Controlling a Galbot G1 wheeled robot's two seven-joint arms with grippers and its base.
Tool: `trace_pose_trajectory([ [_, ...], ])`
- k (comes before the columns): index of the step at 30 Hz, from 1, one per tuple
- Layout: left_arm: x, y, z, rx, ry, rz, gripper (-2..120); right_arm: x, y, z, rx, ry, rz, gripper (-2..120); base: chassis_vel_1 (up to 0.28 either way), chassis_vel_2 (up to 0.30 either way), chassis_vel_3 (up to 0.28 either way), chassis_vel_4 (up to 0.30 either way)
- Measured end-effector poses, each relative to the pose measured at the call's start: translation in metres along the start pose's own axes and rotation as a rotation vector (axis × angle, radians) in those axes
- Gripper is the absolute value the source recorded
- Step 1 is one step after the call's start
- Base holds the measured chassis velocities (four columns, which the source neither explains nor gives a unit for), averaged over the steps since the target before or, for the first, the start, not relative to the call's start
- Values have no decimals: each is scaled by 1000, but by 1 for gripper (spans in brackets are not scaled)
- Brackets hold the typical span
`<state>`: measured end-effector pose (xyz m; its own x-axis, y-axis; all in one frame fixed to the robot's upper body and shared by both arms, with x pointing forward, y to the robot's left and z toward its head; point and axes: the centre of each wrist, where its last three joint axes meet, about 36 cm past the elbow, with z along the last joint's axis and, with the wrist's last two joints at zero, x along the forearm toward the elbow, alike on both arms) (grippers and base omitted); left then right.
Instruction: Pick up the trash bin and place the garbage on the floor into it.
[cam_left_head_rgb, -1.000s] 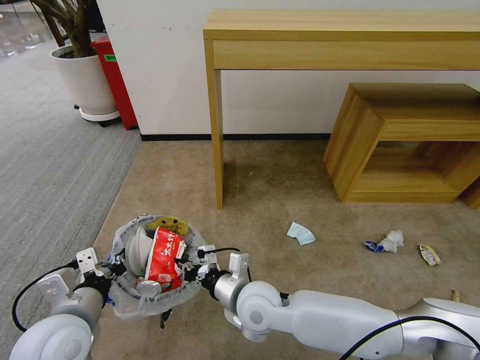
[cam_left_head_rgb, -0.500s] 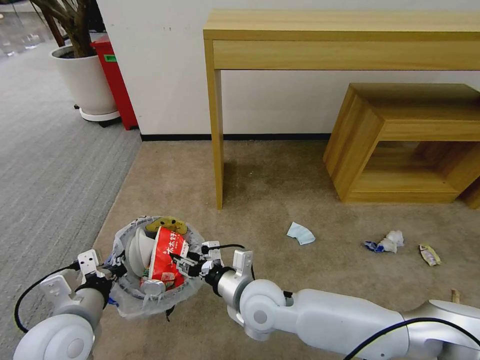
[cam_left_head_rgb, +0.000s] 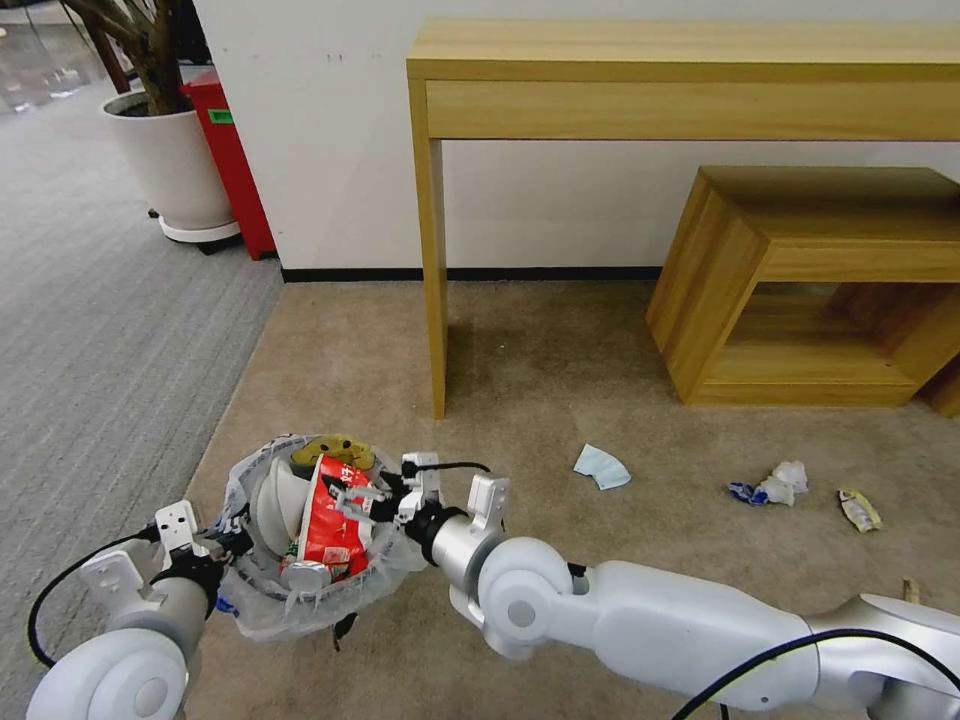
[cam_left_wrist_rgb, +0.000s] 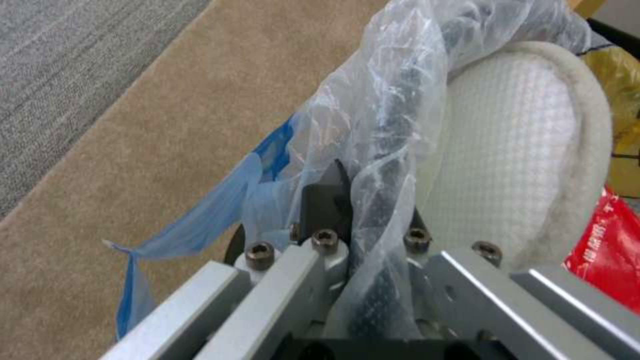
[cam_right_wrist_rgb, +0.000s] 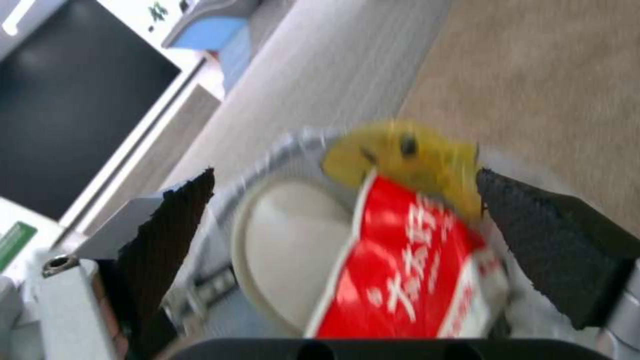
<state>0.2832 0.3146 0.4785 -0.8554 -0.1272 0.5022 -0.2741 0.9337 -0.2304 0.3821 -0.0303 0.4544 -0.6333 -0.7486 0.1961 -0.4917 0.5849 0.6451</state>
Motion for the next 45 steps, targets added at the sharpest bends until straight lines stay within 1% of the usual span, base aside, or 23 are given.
trace_pose_trajectory([
  [3, -1, 1, 1, -1, 7, -3, 1, -1, -2, -14, -7, -49, 7, 100, 0, 0, 0, 0],
  [5, -1, 2, 0, -1, 9, -4, 1, -1, -3, -17, -8, -59, 11, 100, 0, 0, 0, 0],
  [7, -2, 2, 0, -4, 12, -4, 1, 1, -8, -29, -11, -103, 39, 100, 0, 0, 0, 0],
  [8, -2, 2, 0, -4, 12, -4, 1, 1, -8, -29, -11, -103, 39, 100, 0, 0, 0, 0],
  [11, -4, 6, 0, -37, 18, -7, 1, 12, -33, -61, -3, -209, 145, 100, 0, 0, 0, 0],
  [12, -4, 6, 0, -37, 18, -7, 1, 12, -33, -61, -3, -209, 145, 100, 0, 0, 0, 0],
  [13, -5, 7, 0, -65, 17, -10, 1, 23, -50, -78, 2, -265, 217, 100, 0, 0, 0, 0],
  [15, -7, 10, 1, -96, 17, -6, 1, 37, -67, -89, 16, -311, 293, 100, 0, 0, 0, 0],
  [16, -7, 10, 1, -96, 17, -6, 1, 37, -67, -89, 16, -311, 293, 100, 0, 0, 0, 0],
  [17, -9, 12, 2, -122, 17, -2, 1, 47, -80, -93, 32, -337, 359, 100, 0, 0, 0, 0],
  [18, -9, 13, 3, -133, 20, 6, 1, 53, -87, -94, 39, -349, 397, 100, 0, 0, 0, 0],
  [19, -9, 13, 3, -133, 20, 6, 1, 53, -87, -94, 39, -349, 397, 100, 0, 0, 0, 0],
  [22, -10, 15, 8, -135, 29, 56, 1, 72, -108, -96, 79, -365, 522, 100, 0, 0, 0, 0],
  [23, -10, 15, 8, -135, 29, 56, 1, 72, -108, -96, 79, -365, 522, 100, 0, 0, 0, 0],
  [25, -9, 16, 10, -125, 24, 68, 1, 78, -115, -95, 95, -372, 573, 100, 0, 0, 0, 0],
  [28, -7, 17, 11, -118, 18, 67, 1, 82, -120, -96, 111, -369, 603, 100, 0, 0, 0, 0],
  [31, -5, 19, 10, -110, 6, 62, 1, 89, -131, -103, 157, -368, 659, 100, 0, 0, 0, 0],
  [32, -5, 19, 10, -110, 6, 62, 1, 89, -131, -103, 157, -368, 659, 100, 0, 0, 0, 0],
  [36, -4, 20, 10, -103, 3, 59, 1, 96, -143, -111, 193, -371, 710, 100, 0, 0, 0, 0],
  [40, -3, 21, 9, -92, -4, 56, 1, 102, -165, -118, 256, -395, 767, 100, 0, 0, 0, 0],
  [41, -3, 21, 9, -92, -4, 56, 1, 102, -165, -118, 256, -395, 767, 100, 0, 0, 0, 0],
  [44, -5, 21, 9, -89, -2, 55, 1, 106, -179, -118, 297, -428, 781, 100, 0, 0, 0, 0],
  [45, -5, 21, 9, -89, -2, 55, 1, 106, -179, -118, 297, -428, 781, 100, 0, 0, 0, 0],
])
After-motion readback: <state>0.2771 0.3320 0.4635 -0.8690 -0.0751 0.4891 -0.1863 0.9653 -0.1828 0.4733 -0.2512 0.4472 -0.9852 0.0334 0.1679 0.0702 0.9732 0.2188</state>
